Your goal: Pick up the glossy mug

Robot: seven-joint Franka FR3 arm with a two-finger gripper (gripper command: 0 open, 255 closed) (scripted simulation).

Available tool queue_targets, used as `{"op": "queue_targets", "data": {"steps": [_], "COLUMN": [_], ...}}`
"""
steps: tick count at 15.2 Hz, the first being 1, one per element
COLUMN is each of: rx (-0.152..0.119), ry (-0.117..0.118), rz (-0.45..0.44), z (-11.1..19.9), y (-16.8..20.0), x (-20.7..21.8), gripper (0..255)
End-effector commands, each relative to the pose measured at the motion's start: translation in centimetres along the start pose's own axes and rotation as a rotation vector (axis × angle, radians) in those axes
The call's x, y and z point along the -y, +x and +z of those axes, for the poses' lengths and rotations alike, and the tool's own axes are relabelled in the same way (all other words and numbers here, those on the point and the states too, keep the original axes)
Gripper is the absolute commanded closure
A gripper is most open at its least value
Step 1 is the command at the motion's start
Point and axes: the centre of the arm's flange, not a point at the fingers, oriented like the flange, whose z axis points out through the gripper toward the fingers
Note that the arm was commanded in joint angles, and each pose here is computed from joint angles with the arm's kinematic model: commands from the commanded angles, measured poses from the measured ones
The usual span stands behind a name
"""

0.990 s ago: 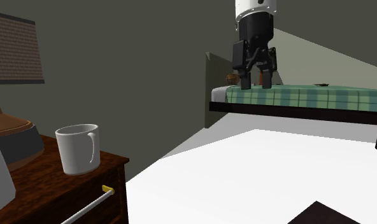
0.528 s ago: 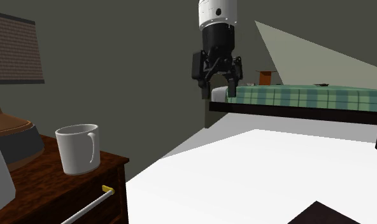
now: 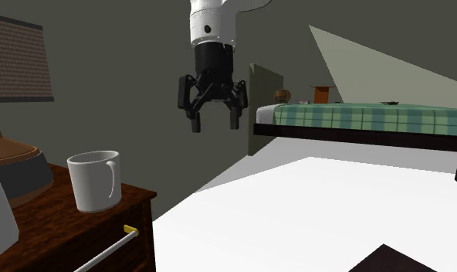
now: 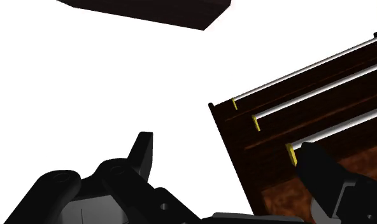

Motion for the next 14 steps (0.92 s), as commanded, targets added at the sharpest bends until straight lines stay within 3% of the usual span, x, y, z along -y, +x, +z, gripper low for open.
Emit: {"op": "queue_targets", "data": {"steps": [1,14], "rx": [-0.003,-0.023], "ry": [0.005,0.024], "rz": [0.003,0.019], "z": [0.5,3.2], "y": [1.7,12.2], "x": [2.1,14.9], "gripper": [0,0]}}
